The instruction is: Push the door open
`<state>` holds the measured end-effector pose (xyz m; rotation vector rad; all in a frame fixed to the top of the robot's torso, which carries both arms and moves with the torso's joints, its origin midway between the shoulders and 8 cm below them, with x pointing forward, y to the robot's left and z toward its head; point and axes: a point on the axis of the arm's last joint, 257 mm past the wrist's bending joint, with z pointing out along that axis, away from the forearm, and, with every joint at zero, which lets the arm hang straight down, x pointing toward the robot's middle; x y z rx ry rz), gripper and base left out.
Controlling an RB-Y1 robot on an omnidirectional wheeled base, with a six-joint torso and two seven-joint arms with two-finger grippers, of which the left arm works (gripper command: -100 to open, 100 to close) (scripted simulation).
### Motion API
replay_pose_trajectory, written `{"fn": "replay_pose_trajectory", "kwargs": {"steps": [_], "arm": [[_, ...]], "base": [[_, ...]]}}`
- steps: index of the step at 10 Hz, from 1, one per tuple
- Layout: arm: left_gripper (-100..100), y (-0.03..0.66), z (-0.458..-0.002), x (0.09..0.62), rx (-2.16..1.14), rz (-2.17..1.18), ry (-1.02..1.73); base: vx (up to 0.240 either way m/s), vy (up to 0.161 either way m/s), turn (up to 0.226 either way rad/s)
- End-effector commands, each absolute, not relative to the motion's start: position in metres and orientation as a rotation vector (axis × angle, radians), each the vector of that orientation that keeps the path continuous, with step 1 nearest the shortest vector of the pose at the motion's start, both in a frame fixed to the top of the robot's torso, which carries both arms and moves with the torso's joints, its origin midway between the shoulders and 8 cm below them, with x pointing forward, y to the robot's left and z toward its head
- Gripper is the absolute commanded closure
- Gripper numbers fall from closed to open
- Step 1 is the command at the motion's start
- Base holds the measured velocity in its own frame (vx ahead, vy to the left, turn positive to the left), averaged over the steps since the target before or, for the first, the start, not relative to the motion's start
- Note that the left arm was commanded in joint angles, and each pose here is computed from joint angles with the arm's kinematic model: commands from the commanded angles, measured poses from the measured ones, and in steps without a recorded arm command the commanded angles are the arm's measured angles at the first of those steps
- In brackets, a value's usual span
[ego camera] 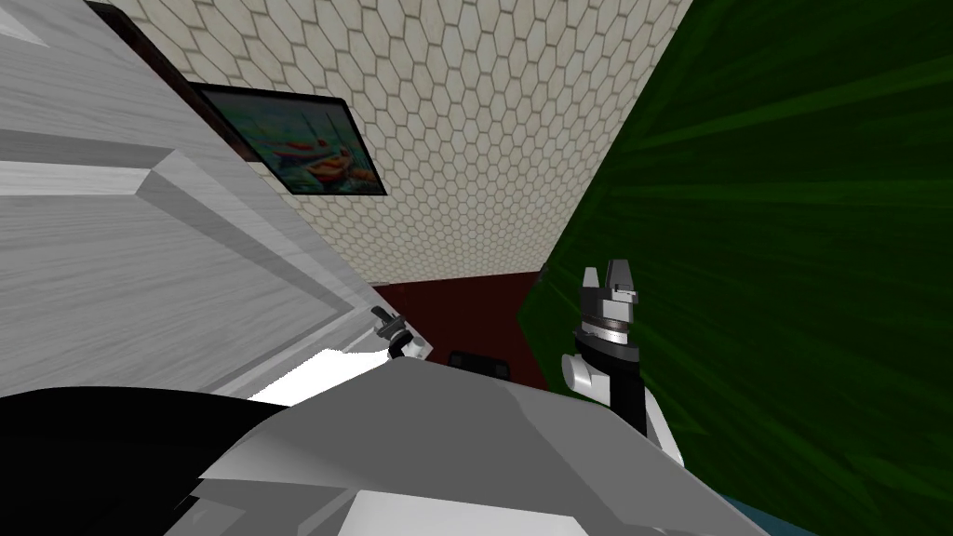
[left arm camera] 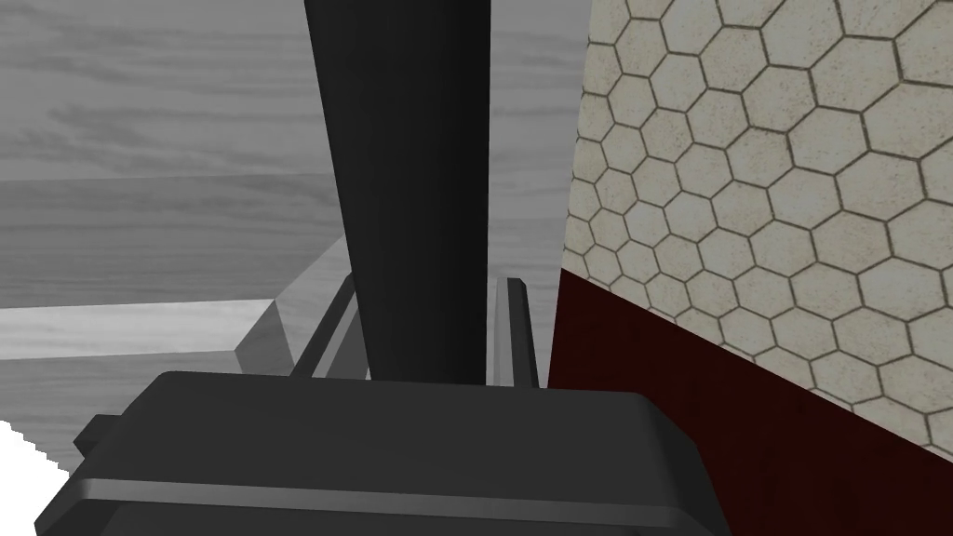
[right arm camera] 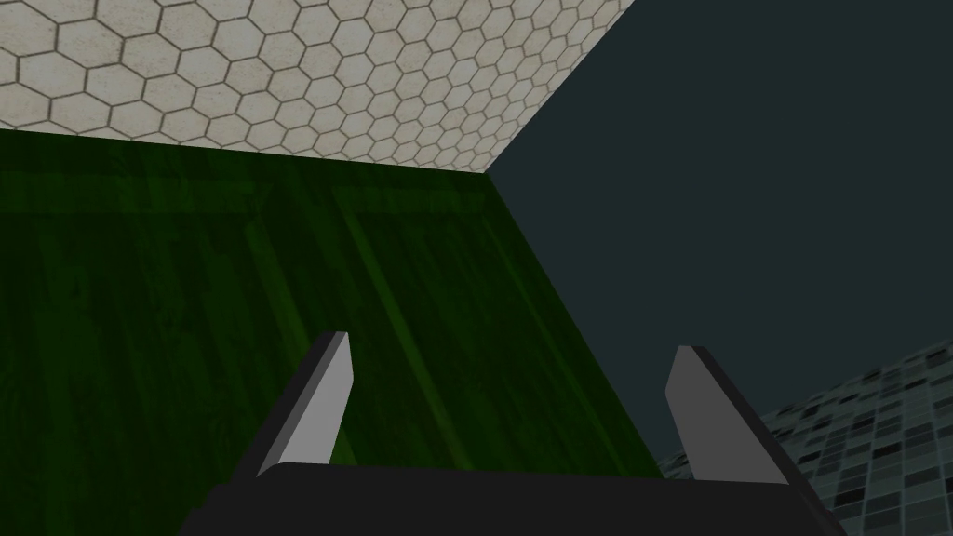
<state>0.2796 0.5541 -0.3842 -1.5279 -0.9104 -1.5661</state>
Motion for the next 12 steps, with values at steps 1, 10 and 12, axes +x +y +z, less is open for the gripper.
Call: {"fn": "replay_pose_trajectory", "kwargs": {"steps": [1,10,12], "arm": [[100,0.563,-0.378,0.268,-1.505,-1.549,-0.911],[100,0.588,-0.381,0.206,-1.407,-1.440,-1.020],[100,0.593,-0.384,0.186,-1.378,-1.403,-1.056]], "base": [[0.012,0.024,0.008],[0.066,0.043,-0.049],[0.130,0.090,-0.066]]}}
